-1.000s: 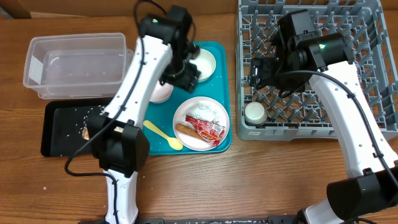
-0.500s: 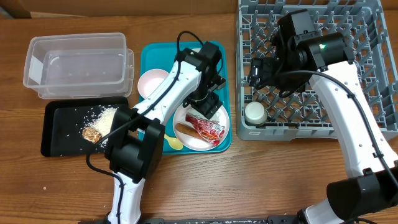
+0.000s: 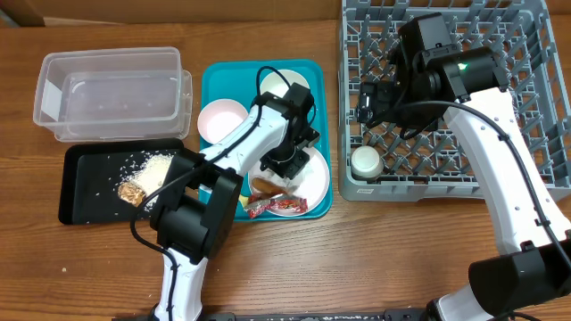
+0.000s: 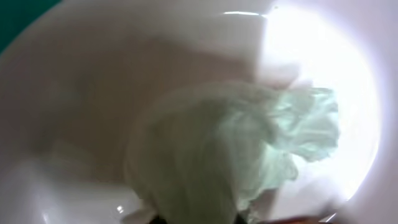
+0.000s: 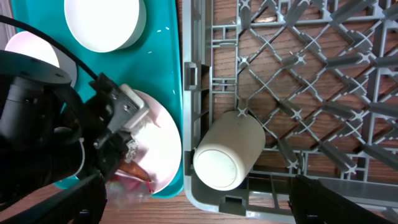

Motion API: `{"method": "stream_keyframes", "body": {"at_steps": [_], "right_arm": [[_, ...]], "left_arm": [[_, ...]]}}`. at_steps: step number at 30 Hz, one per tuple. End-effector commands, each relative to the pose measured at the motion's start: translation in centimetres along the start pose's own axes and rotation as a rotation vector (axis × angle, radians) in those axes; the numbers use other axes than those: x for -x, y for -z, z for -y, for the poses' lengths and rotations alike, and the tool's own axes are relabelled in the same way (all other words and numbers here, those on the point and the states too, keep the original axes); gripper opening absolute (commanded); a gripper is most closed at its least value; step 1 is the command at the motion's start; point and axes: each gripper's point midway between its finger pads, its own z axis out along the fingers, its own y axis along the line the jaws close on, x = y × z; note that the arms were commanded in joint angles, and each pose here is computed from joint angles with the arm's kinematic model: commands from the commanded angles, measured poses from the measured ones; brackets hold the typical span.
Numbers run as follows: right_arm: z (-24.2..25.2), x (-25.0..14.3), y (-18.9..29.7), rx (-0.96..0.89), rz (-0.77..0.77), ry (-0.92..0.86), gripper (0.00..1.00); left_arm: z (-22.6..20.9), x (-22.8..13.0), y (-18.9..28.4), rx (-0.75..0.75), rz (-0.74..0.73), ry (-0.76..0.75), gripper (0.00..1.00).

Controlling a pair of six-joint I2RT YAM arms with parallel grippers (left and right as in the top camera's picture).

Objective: Sort waste into correct bins and load items into the dishwasher
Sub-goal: 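Set the pink bowl back on the teal tray with the left gripper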

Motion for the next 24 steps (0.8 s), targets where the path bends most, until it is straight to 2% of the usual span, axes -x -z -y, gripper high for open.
{"method": "stream_keyframes", "body": {"at_steps": [1,7,15,20,24], "right_arm": [[0.1,0.2,0.1,-0.004,0.008,0.002,0.96],[0.2,0.0,0.1,-0.006,0.001,0.001,0.96],[0.2,-0.1,0.1,-0.007,-0.002,0.0,0.96],[0.2,0.0,0.1,-0.007,-0.002,0.0,0.96],[0.2,-0.1,0.1,-0.007,-0.002,0.0,0.96]], "left_arm": [[0.0,0.1,-0.5,0.01,0.004,0.024,0.04],[-1.7,2.2,3.1,0.026,0.067,0.126,0.04],[-4.0,4.6,13.8,0.02,0.198,0.224,0.04],[-10.5,2.9,19.9,0.112,0.29,0.473,0.04],[-17.9,0.0,21.5,0.168,0.343,0.709,0.04]]}}
